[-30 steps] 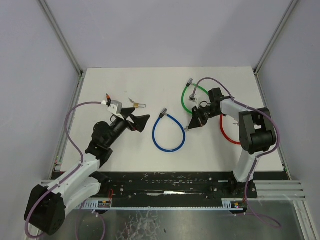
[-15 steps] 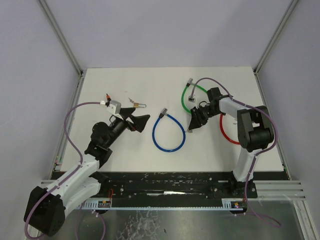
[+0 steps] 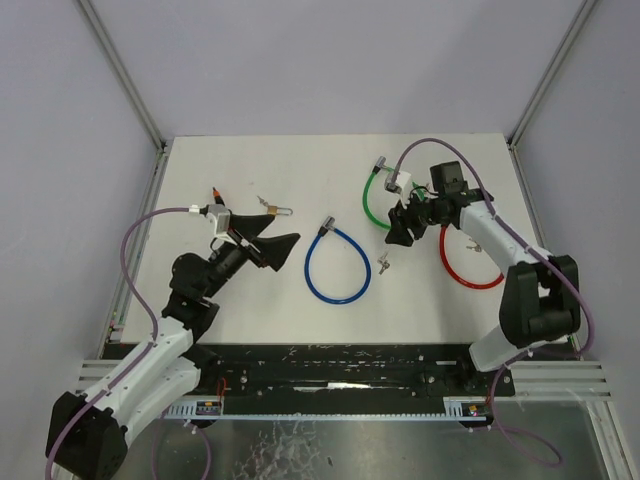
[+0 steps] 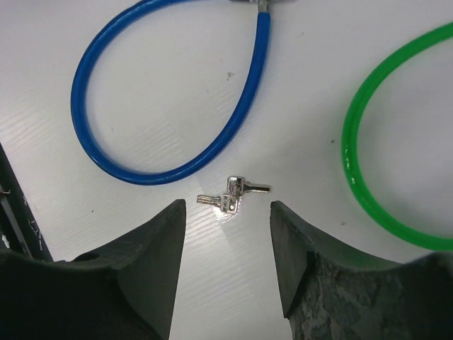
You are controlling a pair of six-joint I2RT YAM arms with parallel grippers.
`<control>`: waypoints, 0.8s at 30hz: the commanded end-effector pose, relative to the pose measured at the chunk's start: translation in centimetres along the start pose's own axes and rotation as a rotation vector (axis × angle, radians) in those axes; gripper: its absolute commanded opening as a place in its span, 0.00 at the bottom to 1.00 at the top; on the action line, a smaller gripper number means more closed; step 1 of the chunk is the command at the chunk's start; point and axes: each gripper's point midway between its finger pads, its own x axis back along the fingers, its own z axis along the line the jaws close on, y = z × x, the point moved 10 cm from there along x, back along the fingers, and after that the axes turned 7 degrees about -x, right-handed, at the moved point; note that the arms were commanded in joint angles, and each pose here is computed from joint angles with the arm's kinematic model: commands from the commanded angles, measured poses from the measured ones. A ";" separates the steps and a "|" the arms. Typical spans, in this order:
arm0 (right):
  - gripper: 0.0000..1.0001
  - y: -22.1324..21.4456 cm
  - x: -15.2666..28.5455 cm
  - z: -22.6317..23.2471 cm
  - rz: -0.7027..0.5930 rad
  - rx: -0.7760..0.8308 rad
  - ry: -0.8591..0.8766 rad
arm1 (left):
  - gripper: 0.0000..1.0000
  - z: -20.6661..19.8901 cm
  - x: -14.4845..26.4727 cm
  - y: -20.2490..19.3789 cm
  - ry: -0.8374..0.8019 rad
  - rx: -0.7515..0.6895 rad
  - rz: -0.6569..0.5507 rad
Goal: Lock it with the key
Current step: Place the key at the center of the board, then reset both arms
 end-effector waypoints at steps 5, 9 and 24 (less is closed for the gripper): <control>0.67 2.9 5.2 2.4 -0.145 0.328 -0.156 | 1.00 -1.5 -0.1 3.4 -0.074 0.012 -0.100; 0.82 5.0 8.6 4.1 -0.239 0.407 -0.240 | 1.00 -1.4 -0.8 4.8 -0.024 0.000 -0.073; 1.00 14.2 21.0 11.0 -0.635 0.117 -0.551 | 1.00 -2.4 -4.8 15.3 0.121 -0.043 -0.005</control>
